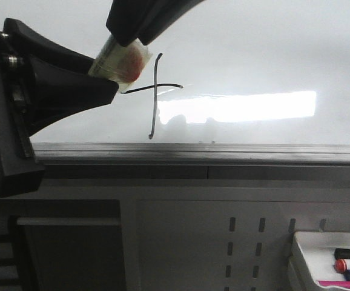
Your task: Write number 4 on whiteboard
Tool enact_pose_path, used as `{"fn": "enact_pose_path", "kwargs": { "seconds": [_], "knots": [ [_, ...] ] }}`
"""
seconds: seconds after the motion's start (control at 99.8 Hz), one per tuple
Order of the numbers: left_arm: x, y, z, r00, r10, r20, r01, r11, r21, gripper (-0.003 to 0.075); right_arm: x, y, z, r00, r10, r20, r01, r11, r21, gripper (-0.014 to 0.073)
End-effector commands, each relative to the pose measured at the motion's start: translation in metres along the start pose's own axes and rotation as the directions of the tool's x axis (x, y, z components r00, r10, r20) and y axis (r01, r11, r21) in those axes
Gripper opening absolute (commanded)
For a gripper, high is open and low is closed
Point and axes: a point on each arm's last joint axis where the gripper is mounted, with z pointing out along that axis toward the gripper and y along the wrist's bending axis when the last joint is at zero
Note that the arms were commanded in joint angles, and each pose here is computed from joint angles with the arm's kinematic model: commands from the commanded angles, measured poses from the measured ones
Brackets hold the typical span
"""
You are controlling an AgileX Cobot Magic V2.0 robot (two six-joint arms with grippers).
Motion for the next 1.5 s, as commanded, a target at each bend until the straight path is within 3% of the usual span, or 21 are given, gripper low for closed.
{"fn": "enact_pose_path", "kwargs": {
  "seconds": [0.0,0.211,0.281,0.331,0.421,0.451,0.521,0.642,0.692,0.802,0.952,1.093,1.303,1.494],
  "knots": [
    [-0.015,0.009,0.002,0.995,-0.023,0.098,0.029,0.998,-0.057,-0.0013,-0.014,0.003,-0.023,0.994,0.001,0.108,-0.001,1.000,0.002,-0.0072],
    [-0.015,0.009,0.002,0.995,-0.023,0.098,0.029,0.998,-0.057,-0.0020,-0.015,0.003,-0.025,0.992,0.000,0.124,-0.001,1.000,0.006,-0.0070],
    [-0.015,0.009,0.002,0.995,-0.023,0.098,0.029,0.998,-0.057,-0.0020,-0.016,0.002,-0.025,0.991,0.000,0.134,-0.001,1.000,0.008,-0.0021],
    [-0.015,0.009,0.002,0.995,-0.023,0.098,0.029,0.998,-0.057,-0.0020,-0.017,0.002,-0.025,0.989,0.000,0.146,-0.002,1.000,0.012,0.0068],
    [-0.015,0.010,0.002,0.995,-0.035,0.095,0.041,0.997,-0.066,-0.0020,-0.020,0.000,-0.026,0.983,-0.004,0.182,-0.001,1.000,0.028,0.0331],
    [-0.014,0.012,0.001,0.994,-0.058,0.091,0.066,0.994,-0.084,-0.0020,-0.021,-0.001,-0.028,0.981,-0.018,0.195,0.009,0.999,0.045,0.0429],
    [-0.011,0.022,0.001,0.981,-0.180,0.077,0.191,0.965,-0.179,-0.0020,-0.023,-0.007,-0.035,0.972,-0.052,0.228,0.031,0.995,0.094,0.0532],
    [-0.007,0.045,0.003,0.892,-0.446,0.071,0.440,0.822,-0.362,-0.0020,-0.026,-0.013,-0.058,0.952,-0.061,0.301,0.019,0.990,0.140,0.0485],
    [-0.010,0.051,0.008,0.857,-0.514,0.027,0.487,0.792,-0.368,-0.0020,-0.026,-0.014,-0.068,0.943,-0.063,0.328,0.013,0.988,0.151,0.0454],
    [-0.018,0.059,0.020,0.792,-0.596,-0.128,0.535,0.781,-0.322,-0.0020,-0.025,-0.015,-0.085,0.929,-0.066,0.365,0.003,0.986,0.169,0.0403],
    [-0.026,0.081,0.030,0.618,-0.771,-0.152,0.691,0.626,-0.362,-0.0020,-0.024,-0.014,-0.093,0.923,-0.069,0.378,0.003,0.985,0.172,0.0395],
    [-0.021,0.094,0.029,0.528,-0.843,-0.105,0.748,0.520,-0.412,-0.0020,-0.022,-0.013,-0.093,0.929,-0.067,0.364,0.005,0.986,0.168,0.0395],
    [-0.002,0.087,0.036,0.391,-0.905,-0.166,0.793,0.423,-0.439,-0.0020,-0.023,-0.013,-0.093,0.927,-0.067,0.368,0.004,0.986,0.169,0.0395],
    [0.007,0.085,0.042,0.369,-0.910,-0.187,0.789,0.413,-0.455,-0.0020,-0.023,-0.013,-0.094,0.926,-0.068,0.370,0.004,0.986,0.170,0.0395]
  ]
}}
